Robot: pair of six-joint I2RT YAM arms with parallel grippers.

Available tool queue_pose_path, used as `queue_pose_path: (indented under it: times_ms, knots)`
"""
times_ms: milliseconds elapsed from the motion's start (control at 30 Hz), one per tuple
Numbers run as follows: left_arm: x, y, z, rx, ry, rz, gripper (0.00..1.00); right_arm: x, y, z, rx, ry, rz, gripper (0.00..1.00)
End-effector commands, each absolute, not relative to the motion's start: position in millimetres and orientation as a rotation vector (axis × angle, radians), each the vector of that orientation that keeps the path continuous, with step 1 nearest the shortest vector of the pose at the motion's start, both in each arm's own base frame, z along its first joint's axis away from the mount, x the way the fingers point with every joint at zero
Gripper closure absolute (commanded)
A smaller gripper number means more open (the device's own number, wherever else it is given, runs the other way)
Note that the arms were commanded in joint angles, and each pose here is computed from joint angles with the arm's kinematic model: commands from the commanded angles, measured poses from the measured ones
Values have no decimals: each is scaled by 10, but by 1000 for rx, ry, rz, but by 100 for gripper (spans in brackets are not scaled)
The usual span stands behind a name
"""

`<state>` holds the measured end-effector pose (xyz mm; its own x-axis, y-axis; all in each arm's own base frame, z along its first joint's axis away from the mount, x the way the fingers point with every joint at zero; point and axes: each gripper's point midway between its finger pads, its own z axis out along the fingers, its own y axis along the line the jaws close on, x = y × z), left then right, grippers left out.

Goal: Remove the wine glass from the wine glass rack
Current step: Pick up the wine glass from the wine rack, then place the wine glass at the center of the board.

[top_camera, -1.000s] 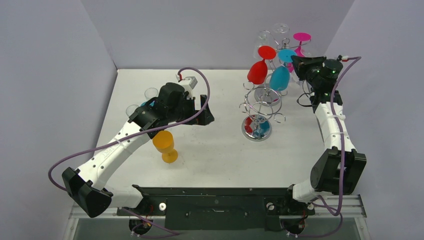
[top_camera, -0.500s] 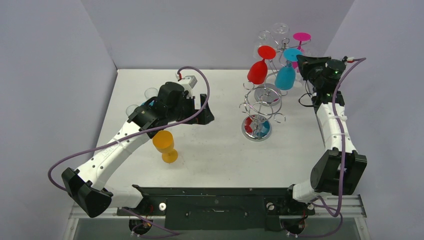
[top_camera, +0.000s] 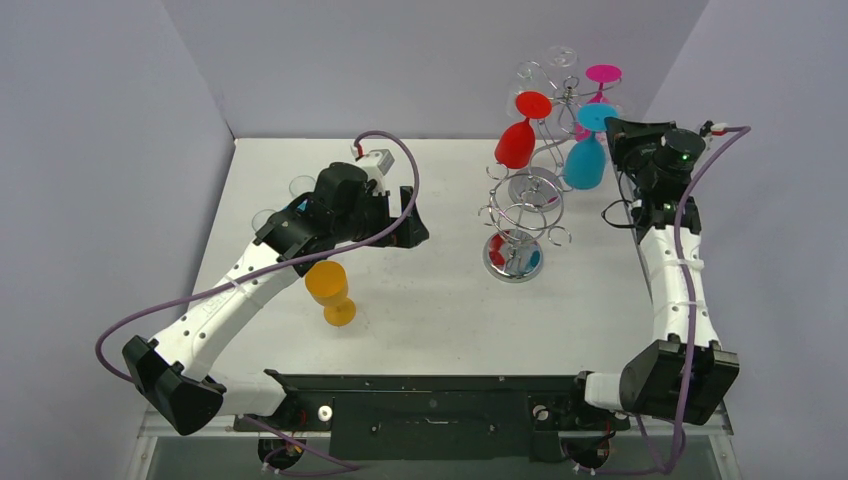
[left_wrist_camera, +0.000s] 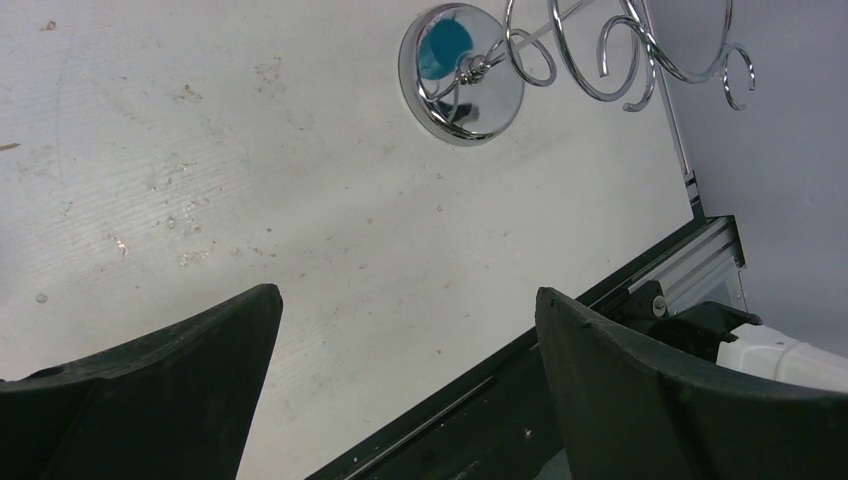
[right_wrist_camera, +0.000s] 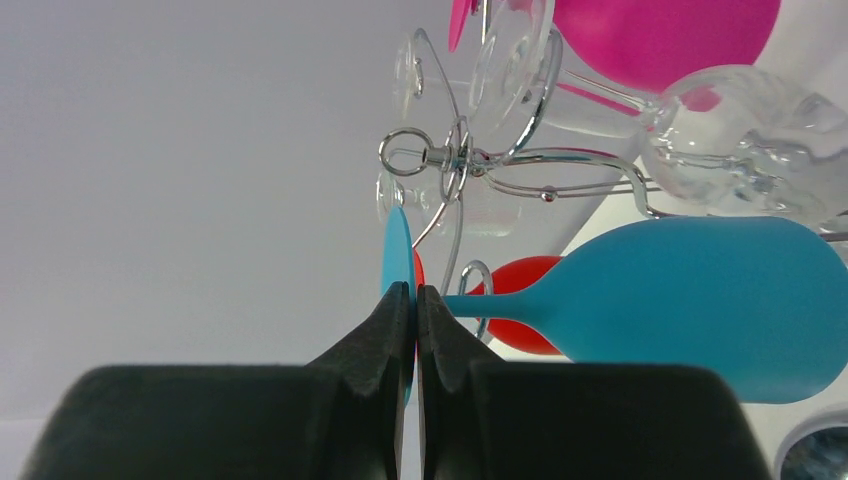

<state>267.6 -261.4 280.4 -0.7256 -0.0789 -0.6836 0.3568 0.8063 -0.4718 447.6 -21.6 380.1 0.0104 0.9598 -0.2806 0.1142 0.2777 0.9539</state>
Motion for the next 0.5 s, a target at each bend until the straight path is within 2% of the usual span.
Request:
queue_pose_path:
  times_ms: [0, 233, 467]
  knots:
    - [2710, -2696, 3123, 207, 2176, -835, 4, 4263, -292, 3901, 1075, 1376, 847, 100]
    - [2712, -2750, 3238, 206, 2143, -884, 4, 3802, -318, 4052, 1046, 1432, 730, 100]
    - [2731, -2782, 3466, 207, 2086, -919, 4, 3399, -174, 4536, 941, 1411, 750, 100]
